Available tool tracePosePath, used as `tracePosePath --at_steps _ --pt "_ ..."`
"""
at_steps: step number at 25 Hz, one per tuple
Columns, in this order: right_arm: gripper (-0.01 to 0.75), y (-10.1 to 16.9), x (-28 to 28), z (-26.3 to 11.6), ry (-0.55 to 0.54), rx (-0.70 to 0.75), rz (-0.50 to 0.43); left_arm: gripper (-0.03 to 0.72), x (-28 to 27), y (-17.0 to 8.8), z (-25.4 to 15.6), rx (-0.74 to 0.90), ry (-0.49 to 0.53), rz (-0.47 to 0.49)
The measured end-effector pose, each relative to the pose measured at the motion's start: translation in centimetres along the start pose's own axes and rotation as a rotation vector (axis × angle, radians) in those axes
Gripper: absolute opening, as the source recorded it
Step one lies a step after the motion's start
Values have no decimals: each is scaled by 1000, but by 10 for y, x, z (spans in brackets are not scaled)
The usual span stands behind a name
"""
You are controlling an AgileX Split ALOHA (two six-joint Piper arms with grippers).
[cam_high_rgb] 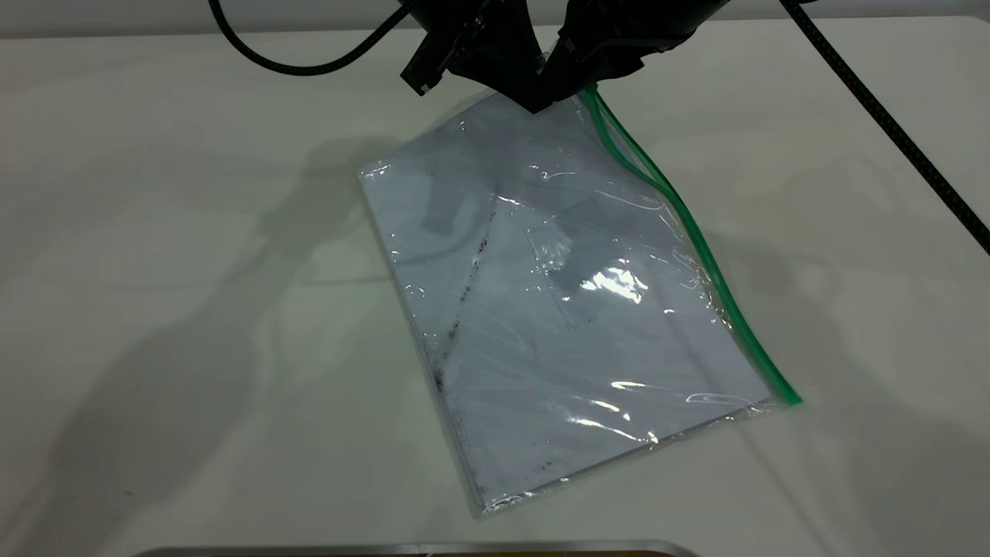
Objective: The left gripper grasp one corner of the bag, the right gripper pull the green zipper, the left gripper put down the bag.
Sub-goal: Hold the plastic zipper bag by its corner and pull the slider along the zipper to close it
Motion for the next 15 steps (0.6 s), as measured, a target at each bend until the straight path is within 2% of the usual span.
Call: tracePosePath --at_steps 4,6,15 --pt "228 0 1 0 2 -1 2 53 0 0 0 1 0 0" --pt "197 0 2 -1 4 1 1 53 0 0 0 1 0 0" --pt "185 -5 9 -7 19 10 -9 53 1 -1 -1 -1 -1 -2"
Point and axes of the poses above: a point on each arm's last joint axis where the gripper is mounted, x pointing out along that axis toward the gripper, y along the wrist's bending axis when the last joint is at zero, z = x × y, the point moved 4 cm from there along x, pointing out along that axis toward the gripper, and after that the axes turned 14 degrees about x, right-handed, at the moved point
